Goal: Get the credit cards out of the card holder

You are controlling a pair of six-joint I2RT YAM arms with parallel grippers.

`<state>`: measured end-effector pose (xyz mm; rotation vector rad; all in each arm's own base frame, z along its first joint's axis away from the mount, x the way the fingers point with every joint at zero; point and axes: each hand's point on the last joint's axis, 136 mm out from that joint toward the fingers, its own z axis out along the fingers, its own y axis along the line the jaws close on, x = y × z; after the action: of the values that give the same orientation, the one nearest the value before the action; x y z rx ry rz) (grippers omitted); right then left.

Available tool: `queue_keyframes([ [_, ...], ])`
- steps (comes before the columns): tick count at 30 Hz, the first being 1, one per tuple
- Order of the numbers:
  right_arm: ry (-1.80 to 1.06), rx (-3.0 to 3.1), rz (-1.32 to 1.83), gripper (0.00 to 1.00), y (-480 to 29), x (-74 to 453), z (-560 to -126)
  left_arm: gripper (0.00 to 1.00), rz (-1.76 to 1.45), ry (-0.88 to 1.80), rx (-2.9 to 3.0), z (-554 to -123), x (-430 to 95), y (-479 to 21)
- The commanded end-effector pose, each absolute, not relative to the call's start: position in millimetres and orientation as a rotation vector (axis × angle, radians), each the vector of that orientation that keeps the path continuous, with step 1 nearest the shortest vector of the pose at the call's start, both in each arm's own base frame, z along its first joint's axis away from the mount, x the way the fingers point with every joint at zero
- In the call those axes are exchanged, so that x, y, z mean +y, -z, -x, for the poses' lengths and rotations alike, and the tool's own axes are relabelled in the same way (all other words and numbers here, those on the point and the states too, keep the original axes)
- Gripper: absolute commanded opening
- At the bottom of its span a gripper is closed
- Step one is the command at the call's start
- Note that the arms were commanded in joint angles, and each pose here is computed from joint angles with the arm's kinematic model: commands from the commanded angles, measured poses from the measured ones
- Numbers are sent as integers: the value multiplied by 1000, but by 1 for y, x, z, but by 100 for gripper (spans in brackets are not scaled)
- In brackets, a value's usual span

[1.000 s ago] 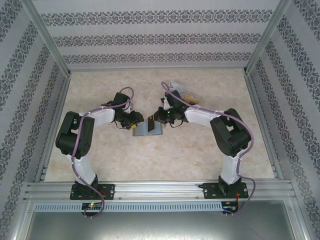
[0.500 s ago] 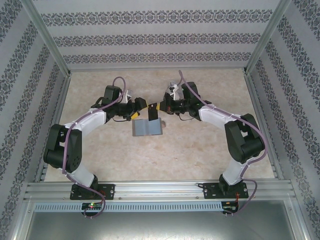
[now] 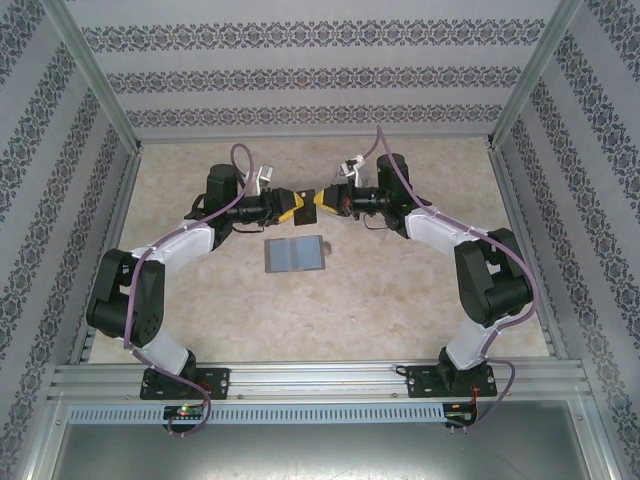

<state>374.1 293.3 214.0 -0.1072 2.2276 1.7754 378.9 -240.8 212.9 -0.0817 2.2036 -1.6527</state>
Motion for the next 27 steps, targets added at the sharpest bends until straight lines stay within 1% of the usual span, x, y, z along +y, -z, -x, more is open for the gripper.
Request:
queue_keyframes([
  [1,-1837,2144,160,0,-241,292,-371,21,37,1702,2116,-383,-247,-234],
  [4,-1848,2149,150,1,-241,293,-372,7,68,1720,2096,-386,-246,-233],
  [5,-1854,2153,150,5,-240,294,-371,4,76,1723,2088,-387,-246,-234],
  [8,-1879,2169,136,16,-238,299,-370,0,103,1722,2070,-389,-245,-237],
  [11,-1899,2175,134,22,-236,304,-369,0,154,1725,2046,-393,-242,-240],
  [14,-1909,2180,143,22,-236,311,-369,0,205,1721,2045,-396,-240,-237],
  [17,-1913,2181,156,20,-237,316,-370,0,240,1723,2055,-398,-239,-230],
  [18,-1912,2185,154,18,-236,316,-371,0,246,1731,2051,-398,-239,-229],
  [19,-1911,2187,153,14,-235,317,-372,0,258,1732,2054,-398,-238,-227],
  [21,-1892,2189,156,6,-233,317,-375,7,291,1711,2071,-399,-234,-221],
  [22,-1874,2192,161,1,-232,317,-376,14,323,1685,2092,-400,-229,-214],
  [23,-1849,2199,168,0,-230,316,-377,25,364,1654,2115,-400,-224,-207],
  [26,-1662,2289,173,0,-210,310,-381,51,499,1565,2158,-402,-203,-185],
  [27,-1591,2316,180,0,-203,308,-383,57,536,1533,2171,-401,-195,-177],
])
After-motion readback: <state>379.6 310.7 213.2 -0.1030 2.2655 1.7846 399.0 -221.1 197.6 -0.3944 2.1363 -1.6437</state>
